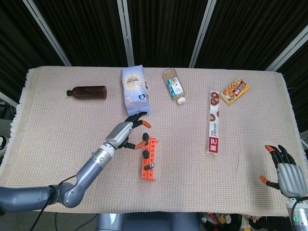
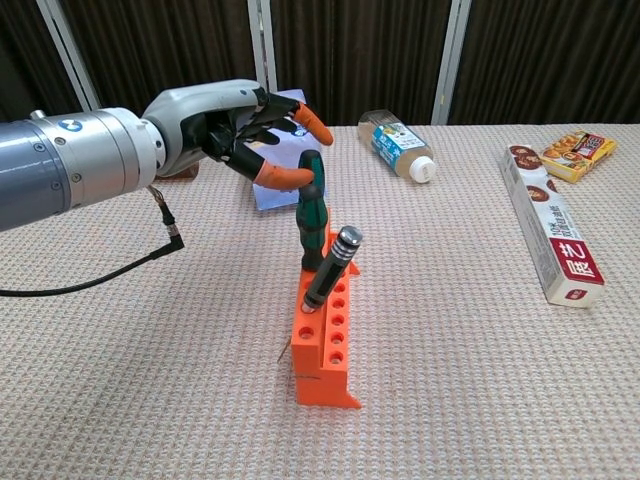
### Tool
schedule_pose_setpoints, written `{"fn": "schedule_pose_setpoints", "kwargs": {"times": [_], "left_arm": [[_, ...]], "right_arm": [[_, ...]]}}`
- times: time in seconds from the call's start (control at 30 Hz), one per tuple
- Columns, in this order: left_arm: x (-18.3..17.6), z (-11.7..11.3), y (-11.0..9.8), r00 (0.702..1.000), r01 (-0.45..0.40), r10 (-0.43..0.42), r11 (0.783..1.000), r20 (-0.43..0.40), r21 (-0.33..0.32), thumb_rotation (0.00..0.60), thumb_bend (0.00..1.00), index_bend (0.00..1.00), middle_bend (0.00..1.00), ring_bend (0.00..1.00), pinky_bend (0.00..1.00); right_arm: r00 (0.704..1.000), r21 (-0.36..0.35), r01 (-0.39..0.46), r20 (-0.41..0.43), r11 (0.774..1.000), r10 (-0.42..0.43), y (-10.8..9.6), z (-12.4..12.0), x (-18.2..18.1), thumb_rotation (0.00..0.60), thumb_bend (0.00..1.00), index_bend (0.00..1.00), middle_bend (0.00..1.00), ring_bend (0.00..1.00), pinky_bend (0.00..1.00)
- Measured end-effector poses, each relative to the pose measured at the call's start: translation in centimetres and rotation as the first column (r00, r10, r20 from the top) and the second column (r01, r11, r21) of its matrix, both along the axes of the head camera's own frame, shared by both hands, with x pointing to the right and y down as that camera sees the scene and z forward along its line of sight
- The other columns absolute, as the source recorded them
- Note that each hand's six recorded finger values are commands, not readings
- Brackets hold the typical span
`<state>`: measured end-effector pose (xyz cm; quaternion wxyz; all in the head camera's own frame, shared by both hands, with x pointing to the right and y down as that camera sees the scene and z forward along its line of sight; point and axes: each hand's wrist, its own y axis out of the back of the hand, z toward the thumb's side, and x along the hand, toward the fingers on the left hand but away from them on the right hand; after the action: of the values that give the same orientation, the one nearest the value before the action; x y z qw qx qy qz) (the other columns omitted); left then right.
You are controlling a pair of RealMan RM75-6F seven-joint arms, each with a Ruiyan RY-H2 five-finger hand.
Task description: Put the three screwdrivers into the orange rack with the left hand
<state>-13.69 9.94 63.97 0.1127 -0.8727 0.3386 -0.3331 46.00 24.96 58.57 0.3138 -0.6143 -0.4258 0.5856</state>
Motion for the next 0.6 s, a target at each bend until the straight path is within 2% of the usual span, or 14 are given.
{"fn": "schedule_pose_setpoints", "kwargs": {"times": [0.13,0.33,0.6], "left_arm": [[0.0,-0.4,0.0,1.0,-0.006,0.006,1.0,-0.002,0.024,0.6,0.15,0.01,0.0,0.0,0.0],[-0.3,-1.5,0.0,1.0,0.0,0.002,0.996,-0.016,0.085,0.6,0.11,0.0,0.0,0.0,0.0],[-2.3,-4.4,-0.1,0.998,0.035,-0.024,0.977,-0.051,0.21,0.6,0.1,0.0,0.0,0.0,0.0]], "right_arm": [[1.0,0.003,-0.002,0.0,1.0,0.002,0.0,-0.1,0.1,0.6,0.09,0.11,0.11,0.0,0.17],[1.0,0.008,0.002,0.003,1.0,-0.002,-0.1,-0.2,0.0,0.6,0.09,0.11,0.11,0.0,0.17],[1.0,0.021,0.014,0.003,1.0,-0.014,-0.4,-0.5,-0.3,0.6,0.09,0.11,0.11,0.0,0.17]]}}
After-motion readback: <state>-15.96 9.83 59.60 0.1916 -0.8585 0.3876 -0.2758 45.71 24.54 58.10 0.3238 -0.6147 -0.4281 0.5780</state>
